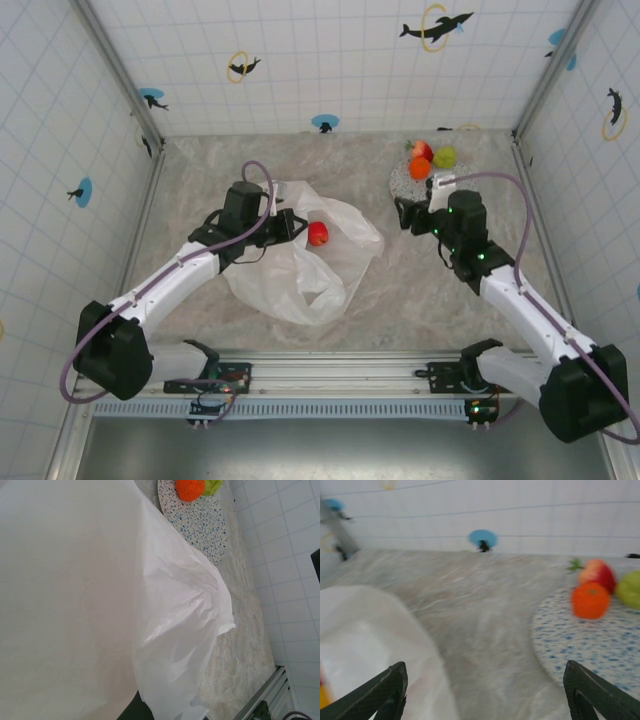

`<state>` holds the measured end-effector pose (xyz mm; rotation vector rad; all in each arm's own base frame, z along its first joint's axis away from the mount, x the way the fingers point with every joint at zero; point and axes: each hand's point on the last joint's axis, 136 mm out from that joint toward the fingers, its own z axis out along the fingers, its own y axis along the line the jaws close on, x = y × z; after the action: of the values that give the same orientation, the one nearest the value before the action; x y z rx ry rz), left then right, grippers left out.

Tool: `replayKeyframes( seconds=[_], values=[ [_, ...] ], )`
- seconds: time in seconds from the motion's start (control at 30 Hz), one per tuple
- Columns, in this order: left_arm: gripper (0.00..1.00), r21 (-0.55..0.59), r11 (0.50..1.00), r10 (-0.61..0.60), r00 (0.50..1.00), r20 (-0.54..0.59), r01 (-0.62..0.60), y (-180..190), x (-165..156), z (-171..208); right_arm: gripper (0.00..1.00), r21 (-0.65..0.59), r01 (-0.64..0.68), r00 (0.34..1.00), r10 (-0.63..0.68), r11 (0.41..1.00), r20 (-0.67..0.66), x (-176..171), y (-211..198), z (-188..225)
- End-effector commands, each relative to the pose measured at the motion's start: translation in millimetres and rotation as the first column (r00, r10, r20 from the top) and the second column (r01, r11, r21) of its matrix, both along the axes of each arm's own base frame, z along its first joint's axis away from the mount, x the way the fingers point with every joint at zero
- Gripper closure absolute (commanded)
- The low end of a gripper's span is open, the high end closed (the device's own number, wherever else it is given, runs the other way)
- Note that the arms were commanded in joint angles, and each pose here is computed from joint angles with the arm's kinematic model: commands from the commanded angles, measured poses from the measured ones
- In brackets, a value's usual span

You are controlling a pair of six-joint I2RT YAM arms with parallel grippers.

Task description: Place the fruits into the plastic bag

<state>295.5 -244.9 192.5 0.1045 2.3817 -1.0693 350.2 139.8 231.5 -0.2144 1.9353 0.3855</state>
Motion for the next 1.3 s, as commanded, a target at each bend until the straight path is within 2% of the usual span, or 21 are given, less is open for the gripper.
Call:
replayKeyframes(
  seconds=[0.0,0.33,0.47,0.77,0.97,1.27],
  values=[
    [1.00,-0.024,0.999,0.022,0.999,0.023,-0.021,-1.4,9.7,9.7,0.15,-0.041,0.189,0.982,-0.188,0.981,0.016,31.6,-30.2,3.7],
    [1.00,-0.027,0.999,0.023,1.000,0.018,-0.023,-0.6,8.2,10.8,0.11,-0.127,0.316,0.941,-0.328,0.940,-0.085,116.4,-53.8,-49.7],
    [1.00,-0.029,0.999,0.023,1.000,0.017,-0.023,-0.4,6.7,11.1,0.07,-0.167,0.332,0.923,-0.356,0.928,-0.147,146.3,-61.1,-82.2],
    [1.00,-0.041,0.999,0.021,1.000,0.002,-0.021,-3.0,7.6,10.1,0.06,-0.201,0.333,0.902,-0.374,0.921,-0.217,202.2,-63.2,-130.7],
    [1.00,-0.049,0.999,0.008,1.000,-0.001,-0.008,-5.2,6.9,6.9,0.06,-0.230,0.321,0.896,-0.373,0.919,-0.240,225.4,-61.8,-157.2],
    [1.00,-0.043,0.999,-0.010,1.000,-0.015,0.010,-8.5,7.6,5.5,0.08,-0.292,0.306,0.873,-0.389,0.906,-0.292,237.2,-67.9,-190.1]
  ],
)
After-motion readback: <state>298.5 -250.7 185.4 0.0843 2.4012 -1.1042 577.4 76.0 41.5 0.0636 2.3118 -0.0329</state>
